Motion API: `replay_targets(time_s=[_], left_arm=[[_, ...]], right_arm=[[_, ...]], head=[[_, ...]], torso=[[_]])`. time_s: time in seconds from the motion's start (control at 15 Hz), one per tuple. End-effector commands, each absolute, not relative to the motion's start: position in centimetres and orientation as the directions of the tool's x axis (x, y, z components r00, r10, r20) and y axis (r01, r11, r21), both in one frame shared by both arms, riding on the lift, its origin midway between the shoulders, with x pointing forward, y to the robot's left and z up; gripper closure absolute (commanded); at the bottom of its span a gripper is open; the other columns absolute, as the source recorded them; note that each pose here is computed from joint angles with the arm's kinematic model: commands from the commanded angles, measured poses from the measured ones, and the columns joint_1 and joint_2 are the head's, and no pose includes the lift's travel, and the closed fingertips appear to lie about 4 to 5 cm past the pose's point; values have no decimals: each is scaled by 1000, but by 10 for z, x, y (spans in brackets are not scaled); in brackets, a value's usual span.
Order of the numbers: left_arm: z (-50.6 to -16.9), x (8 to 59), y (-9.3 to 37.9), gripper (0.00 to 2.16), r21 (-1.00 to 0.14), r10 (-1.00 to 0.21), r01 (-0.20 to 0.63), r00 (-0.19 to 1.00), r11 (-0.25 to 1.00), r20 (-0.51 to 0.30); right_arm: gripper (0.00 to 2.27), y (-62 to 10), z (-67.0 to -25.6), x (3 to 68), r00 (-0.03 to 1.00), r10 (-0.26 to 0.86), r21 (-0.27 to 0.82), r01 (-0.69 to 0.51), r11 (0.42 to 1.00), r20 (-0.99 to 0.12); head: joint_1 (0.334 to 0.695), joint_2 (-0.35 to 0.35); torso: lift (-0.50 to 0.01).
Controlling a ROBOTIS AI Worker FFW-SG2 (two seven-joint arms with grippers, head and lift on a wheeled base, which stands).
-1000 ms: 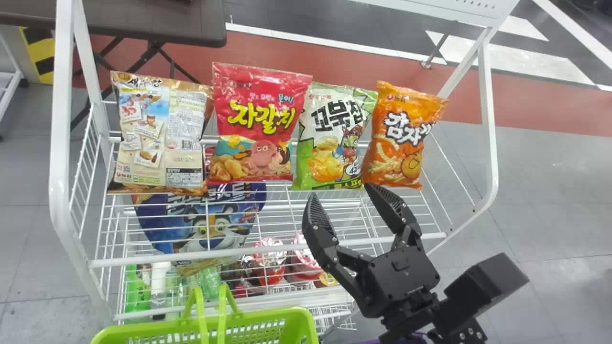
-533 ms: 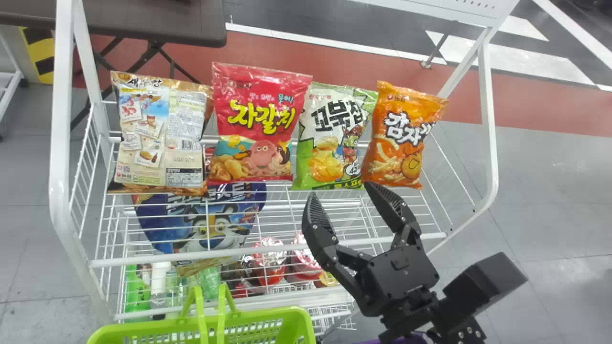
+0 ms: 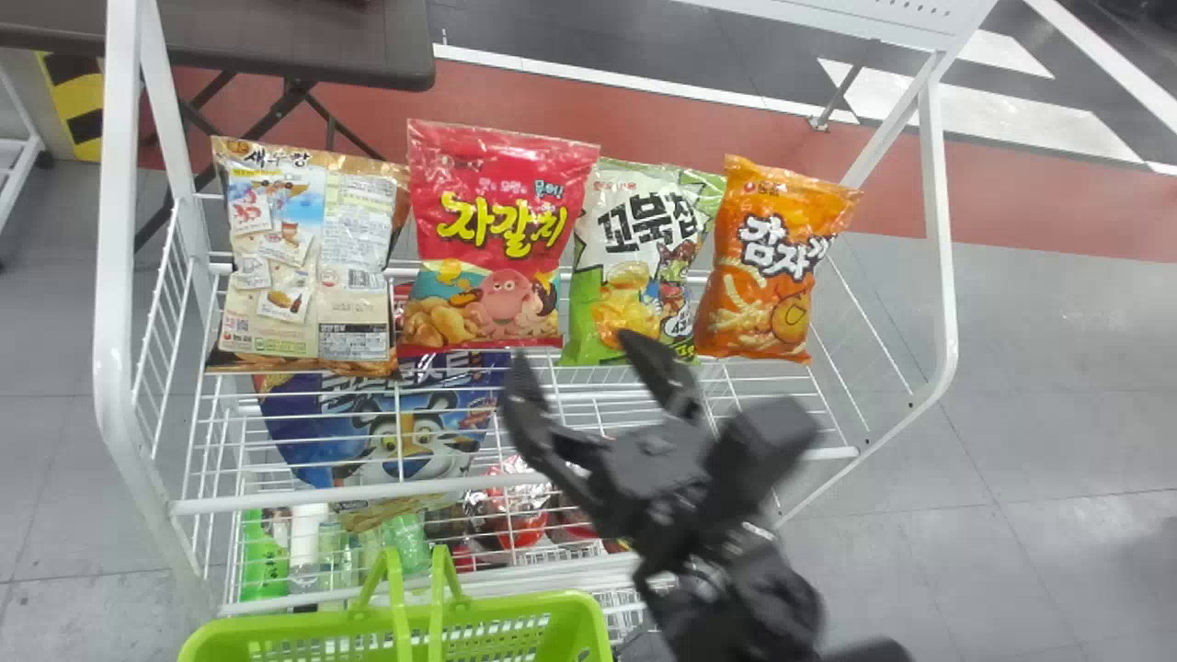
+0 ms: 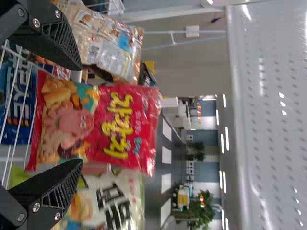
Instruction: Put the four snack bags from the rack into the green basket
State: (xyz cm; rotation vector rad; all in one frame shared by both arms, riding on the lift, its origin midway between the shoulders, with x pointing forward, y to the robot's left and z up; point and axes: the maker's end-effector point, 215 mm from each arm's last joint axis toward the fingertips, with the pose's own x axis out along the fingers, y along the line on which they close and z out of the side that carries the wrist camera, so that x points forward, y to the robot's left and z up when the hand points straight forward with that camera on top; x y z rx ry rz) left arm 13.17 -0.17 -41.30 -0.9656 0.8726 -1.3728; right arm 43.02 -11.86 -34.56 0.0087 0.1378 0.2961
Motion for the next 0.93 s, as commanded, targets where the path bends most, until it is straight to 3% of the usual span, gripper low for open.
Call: replay_targets(time_s=[0.0, 0.27, 0.47, 0.73, 0.8, 0.87], left_arm=[[-415, 130, -1, 2138, -929, -998, 368, 26, -46, 59], [-417, 130, 1, 2138, -931, -998, 361, 23, -49, 62], [-417, 134, 5, 2138, -931, -997, 360, 24, -63, 76], [-417, 140, 8, 2138, -931, -996, 358, 19, -78, 91], [-419, 141, 8, 2138, -932, -996, 355, 20, -79, 92], [-420, 142, 8, 2135, -933, -995, 350, 21, -83, 97]], right_arm=[[144, -56, -356, 464, 914, 377, 34, -376, 926, -147], [144, 0, -361, 507, 885, 434, 12, -438, 899, -169], [144, 6, -374, 522, 886, 414, -26, -428, 903, -207], [181, 4, -396, 545, 878, 385, -49, -415, 909, -284], [488, 3, -401, 551, 871, 384, -42, -416, 908, -307], [1227, 3, -407, 555, 861, 386, -33, -420, 907, -332]], head=[[695, -272], [695, -65], [695, -6], [695, 20], [695, 20], [695, 20]], torso=[[-6], [-6], [-6], [-6], [-6], [-6]])
